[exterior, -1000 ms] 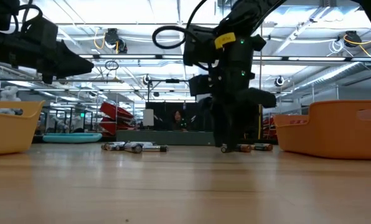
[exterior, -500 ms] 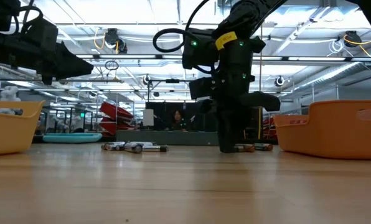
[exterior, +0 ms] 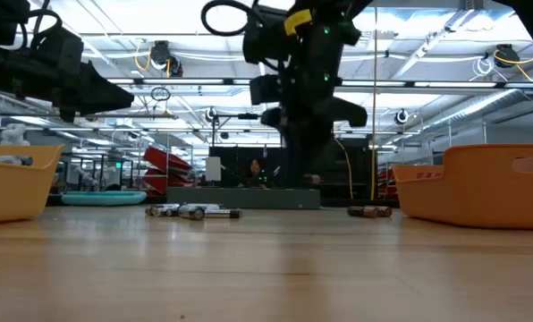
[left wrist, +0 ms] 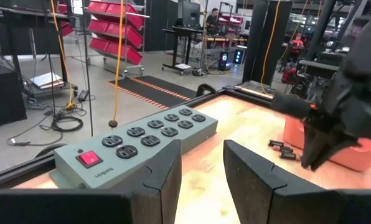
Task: Sort batteries
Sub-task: Put the black battery into the orange bin
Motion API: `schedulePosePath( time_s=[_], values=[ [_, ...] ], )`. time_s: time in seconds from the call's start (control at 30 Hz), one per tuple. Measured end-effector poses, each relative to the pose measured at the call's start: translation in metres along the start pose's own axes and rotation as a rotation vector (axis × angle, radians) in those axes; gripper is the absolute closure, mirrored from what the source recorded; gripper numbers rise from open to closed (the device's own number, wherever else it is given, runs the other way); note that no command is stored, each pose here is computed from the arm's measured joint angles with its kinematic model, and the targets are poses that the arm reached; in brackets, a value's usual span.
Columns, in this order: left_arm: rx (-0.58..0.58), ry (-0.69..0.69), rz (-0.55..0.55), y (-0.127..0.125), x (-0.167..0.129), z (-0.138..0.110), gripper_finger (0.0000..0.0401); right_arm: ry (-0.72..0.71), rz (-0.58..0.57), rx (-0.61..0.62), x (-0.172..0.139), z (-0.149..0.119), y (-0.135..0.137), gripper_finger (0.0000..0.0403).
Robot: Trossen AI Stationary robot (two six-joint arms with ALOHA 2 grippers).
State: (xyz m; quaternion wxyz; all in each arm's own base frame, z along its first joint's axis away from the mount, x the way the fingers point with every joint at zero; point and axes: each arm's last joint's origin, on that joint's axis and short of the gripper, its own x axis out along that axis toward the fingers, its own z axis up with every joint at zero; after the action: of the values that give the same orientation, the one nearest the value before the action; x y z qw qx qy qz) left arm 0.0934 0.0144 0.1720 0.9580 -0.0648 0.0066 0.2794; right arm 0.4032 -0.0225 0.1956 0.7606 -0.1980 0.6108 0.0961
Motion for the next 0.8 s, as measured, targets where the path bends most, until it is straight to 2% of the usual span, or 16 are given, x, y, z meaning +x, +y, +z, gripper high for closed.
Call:
schedulePosePath(
  time_s=[0.13, 0.33, 0.43, 0.57, 0.7, 0.8],
  values=[
    [0.004, 0.006, 0.001, 0.0, 0.0, -0.001, 0.0274, 0.15, -0.048, 0.04, -0.012, -0.01, -0.008, 0.0401],
    [0.006, 0.009, 0.002, 0.0, 0.0, -0.001, 0.0274, 0.327, 0.049, 0.184, -0.034, -0.035, -0.001, 0.0402],
    [0.007, 0.01, 0.002, 0.0, 0.0, -0.001, 0.0274, 0.356, 0.074, 0.246, -0.048, -0.044, 0.01, 0.0402],
    [0.008, 0.012, 0.003, 0.0, 0.0, -0.001, 0.0274, 0.352, 0.2, 0.411, -0.06, -0.063, 0.024, 0.0399],
    [0.008, 0.011, 0.002, 0.0, 0.0, -0.001, 0.0274, 0.395, 0.255, 0.517, -0.059, -0.087, 0.039, 0.0397],
    [0.003, 0.004, 0.002, 0.0, 0.0, 0.0, 0.0274, 0.419, 0.243, 0.581, -0.052, -0.104, 0.046, 0.0395]
  ],
)
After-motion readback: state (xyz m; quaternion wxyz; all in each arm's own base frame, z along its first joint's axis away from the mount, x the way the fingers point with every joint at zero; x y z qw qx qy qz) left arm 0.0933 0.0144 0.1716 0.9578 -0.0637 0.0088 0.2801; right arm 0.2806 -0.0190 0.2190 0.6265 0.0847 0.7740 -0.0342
